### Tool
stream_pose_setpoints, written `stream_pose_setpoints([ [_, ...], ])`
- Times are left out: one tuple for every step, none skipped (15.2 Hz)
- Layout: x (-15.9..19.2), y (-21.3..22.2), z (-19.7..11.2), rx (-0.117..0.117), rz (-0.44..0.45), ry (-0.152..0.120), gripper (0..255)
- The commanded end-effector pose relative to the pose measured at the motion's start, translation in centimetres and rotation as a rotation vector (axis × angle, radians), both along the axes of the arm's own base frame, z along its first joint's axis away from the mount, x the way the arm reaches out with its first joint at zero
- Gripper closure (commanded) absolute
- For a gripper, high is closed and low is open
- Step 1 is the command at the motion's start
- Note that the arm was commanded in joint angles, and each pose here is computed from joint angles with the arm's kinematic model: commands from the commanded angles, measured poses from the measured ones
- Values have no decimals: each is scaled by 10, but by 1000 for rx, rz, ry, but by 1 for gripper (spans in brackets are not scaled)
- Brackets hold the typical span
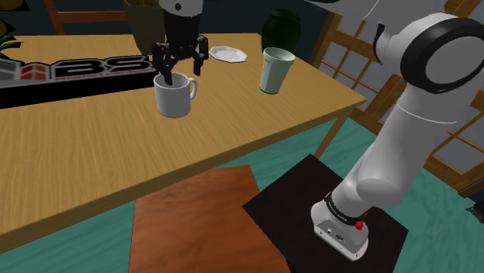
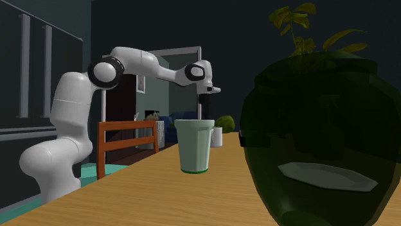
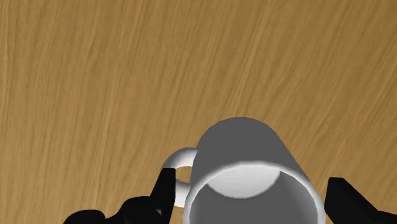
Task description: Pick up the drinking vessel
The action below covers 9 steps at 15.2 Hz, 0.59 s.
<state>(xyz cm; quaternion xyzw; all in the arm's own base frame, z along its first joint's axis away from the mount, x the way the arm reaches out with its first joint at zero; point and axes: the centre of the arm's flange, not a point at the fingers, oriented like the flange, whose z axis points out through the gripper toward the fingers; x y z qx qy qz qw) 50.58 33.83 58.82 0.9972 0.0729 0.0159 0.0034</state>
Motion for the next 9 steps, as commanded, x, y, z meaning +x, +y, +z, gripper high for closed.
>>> stream_pose_setpoints([
  [13,23,-1,3,-1,4,0],
  [20,34,-2,4,0,6,0],
  [26,46,-2,6,0,8,0],
  [32,57,-3,7,1,10,0],
  [33,58,-3,7,1,10,0],
  [33,58,-8,7,1,10,0],
  [33,58,-14,7,1,10,0],
  [33,58,-19,7,1,10,0],
  [33,58,-24,7,1,10,0],
])
